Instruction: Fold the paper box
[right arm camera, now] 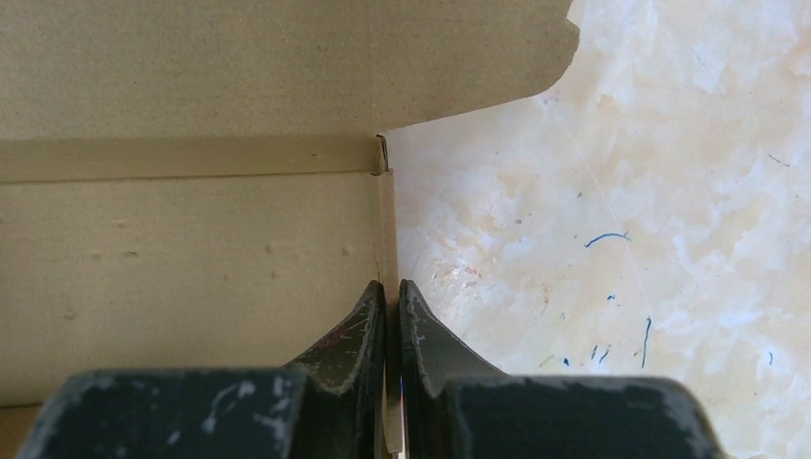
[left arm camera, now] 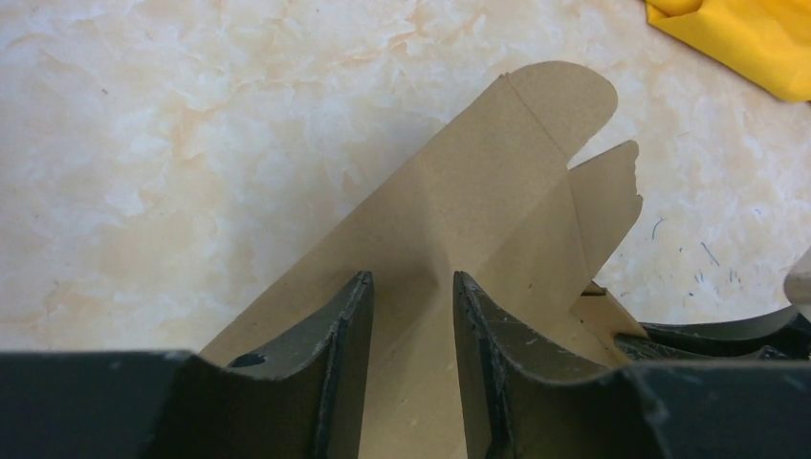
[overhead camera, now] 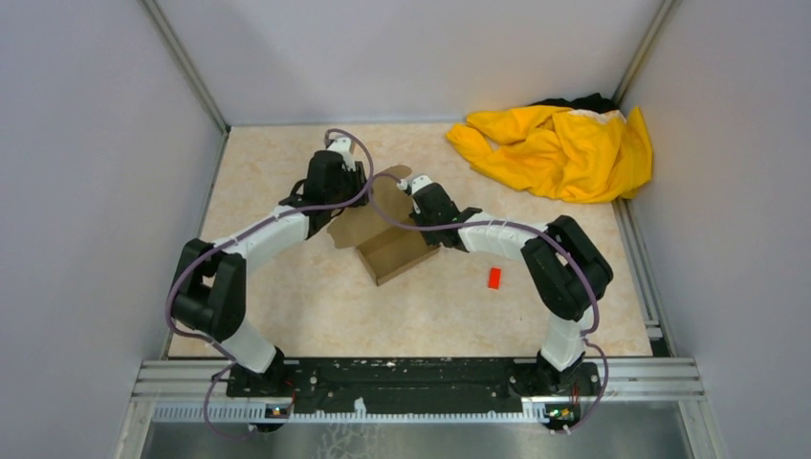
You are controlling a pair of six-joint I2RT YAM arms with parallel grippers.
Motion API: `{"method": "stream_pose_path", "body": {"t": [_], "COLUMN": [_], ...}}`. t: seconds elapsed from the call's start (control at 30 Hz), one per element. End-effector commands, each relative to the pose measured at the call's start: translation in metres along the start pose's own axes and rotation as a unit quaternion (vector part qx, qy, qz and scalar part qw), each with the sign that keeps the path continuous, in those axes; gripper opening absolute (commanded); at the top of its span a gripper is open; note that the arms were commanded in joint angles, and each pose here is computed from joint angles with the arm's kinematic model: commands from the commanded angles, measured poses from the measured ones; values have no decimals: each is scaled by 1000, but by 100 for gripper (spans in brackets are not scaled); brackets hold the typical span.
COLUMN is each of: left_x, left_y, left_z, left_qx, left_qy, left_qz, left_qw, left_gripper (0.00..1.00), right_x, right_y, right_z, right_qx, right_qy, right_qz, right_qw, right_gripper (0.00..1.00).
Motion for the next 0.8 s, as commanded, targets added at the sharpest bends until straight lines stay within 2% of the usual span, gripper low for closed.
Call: {"method": "stream_pose_path", "body": {"t": [0.0,0.33,0.77], "left_x": [-5,-10,-11], "left_y": [-9,-38,-70], "left_z": [-2,-3,-4], "left_qx": [12,27,43], "left_qy": [-29,-63,-97], "left_qz": [17,53,86], "left_qw": [999,996,991], "left_gripper": [42,39,36], "right_x": [-2,-17,-31], "right_y": [-19,-26,-36], "right_z": [-3,3,4], "right_qx": [28,53,83], "right_qy": [-34,-93,-155], "right_qz": [59,63,62], "right_qw": [997,992,982], "right_gripper": [4,0,0]}}
Point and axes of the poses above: each gripper's point midway between its finger pads, its own x axis back along the fingers, its own z axis along the line the jaws close on, y = z × x, the point moved 10 cm from there along x, back along the fingers, and after that the axes turned 5 degrees about -x, right-handed, at the moved point
